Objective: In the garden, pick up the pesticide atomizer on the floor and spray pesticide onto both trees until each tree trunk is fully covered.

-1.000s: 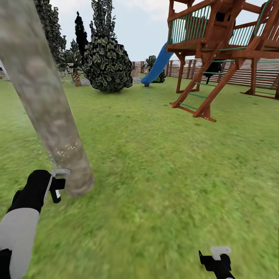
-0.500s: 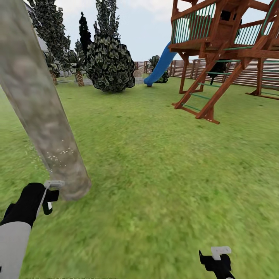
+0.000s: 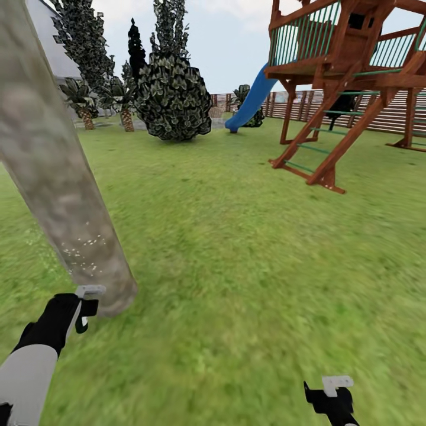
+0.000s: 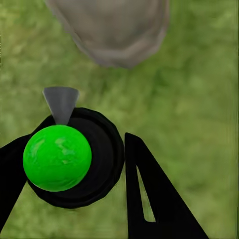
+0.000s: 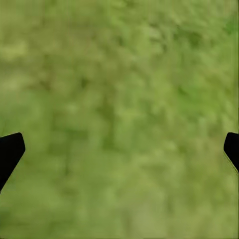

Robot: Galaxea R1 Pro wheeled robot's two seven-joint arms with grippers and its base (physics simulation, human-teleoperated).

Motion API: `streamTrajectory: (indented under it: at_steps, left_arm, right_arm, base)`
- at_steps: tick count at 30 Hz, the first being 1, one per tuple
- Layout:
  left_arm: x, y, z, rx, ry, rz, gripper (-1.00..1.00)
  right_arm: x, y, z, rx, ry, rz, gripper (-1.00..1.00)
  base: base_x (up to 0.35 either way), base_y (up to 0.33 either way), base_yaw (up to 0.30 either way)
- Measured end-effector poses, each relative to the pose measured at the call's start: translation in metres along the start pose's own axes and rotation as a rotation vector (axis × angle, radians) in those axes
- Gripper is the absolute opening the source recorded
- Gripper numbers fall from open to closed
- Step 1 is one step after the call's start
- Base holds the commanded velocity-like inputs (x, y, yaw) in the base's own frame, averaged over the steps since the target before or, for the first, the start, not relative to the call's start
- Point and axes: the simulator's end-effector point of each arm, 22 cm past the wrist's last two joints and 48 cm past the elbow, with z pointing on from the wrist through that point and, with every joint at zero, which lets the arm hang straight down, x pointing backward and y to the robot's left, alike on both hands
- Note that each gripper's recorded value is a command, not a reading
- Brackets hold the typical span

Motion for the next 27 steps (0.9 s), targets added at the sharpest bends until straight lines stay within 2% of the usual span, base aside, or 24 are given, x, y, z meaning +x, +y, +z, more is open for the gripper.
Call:
streamTrajectory:
  at_steps: [2, 4, 6, 9, 27]
  left_arm:
    - [0.003, 0.012, 0.001, -0.011, 0.003, -0.032, -1.0]
    - [0.004, 0.021, 0.001, -0.032, 0.004, -0.041, -1.0]
    - [0.004, 0.02, 0.001, -0.041, 0.004, -0.046, -1.0]
    - [0.005, 0.011, 0.001, -0.019, 0.006, -0.052, -1.0]
    - [0.005, 0.008, 0.001, -0.016, 0.008, -0.051, -1.0]
  right_arm:
    - [0.0, 0.0, 0.0, 0.0, 0.0, 0.0, 1.0]
    - [0.0, 0.0, 0.0, 0.0, 0.0, 0.0, 1.0]
    - [0.0, 0.0, 0.0, 0.0, 0.0, 0.0, 1.0]
    - [0.0, 0.0, 0.0, 0.0, 0.0, 0.0, 1.0]
    - [0.0, -0.001, 0.0, 0.001, 0.0, -0.001, 1.0]
  base:
    - [0.309, -0.095, 0.242]
    - [0.3, -0.122, 0.27]
    - [0.275, -0.155, 0.276]
    - [0.211, -0.204, 0.22]
    - [0.17, -0.234, 0.006]
